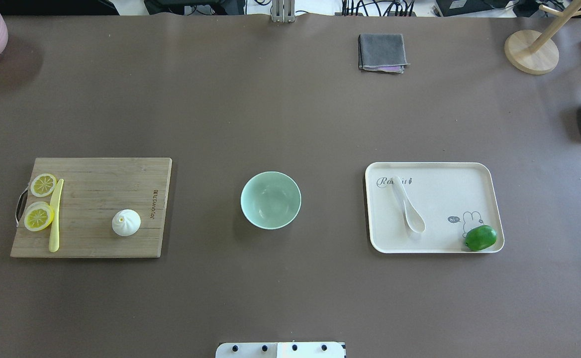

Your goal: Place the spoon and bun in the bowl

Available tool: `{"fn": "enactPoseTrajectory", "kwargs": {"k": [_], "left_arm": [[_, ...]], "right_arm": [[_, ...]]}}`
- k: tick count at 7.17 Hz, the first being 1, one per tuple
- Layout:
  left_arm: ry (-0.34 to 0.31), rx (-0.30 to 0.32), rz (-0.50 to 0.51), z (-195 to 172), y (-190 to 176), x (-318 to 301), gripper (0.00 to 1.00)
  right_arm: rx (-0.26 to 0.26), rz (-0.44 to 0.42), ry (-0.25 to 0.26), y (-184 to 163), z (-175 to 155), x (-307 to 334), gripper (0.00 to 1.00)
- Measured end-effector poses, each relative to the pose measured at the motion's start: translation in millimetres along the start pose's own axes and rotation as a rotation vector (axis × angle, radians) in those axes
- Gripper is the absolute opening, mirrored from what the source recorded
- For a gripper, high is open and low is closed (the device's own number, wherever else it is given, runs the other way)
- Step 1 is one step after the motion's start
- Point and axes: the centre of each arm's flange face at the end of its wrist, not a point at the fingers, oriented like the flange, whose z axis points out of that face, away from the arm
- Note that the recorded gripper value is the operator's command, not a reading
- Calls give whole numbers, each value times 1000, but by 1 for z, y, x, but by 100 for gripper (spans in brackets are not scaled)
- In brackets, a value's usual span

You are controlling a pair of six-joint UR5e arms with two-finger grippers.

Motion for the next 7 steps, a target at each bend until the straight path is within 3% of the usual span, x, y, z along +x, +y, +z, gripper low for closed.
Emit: {"fn": "enactPoseTrajectory", "kwargs": {"k": [7], "left_arm": [[21,45,40,-17,-9,20,98]], "right_arm": [[49,-38,-30,-6,3,-7,100]]}}
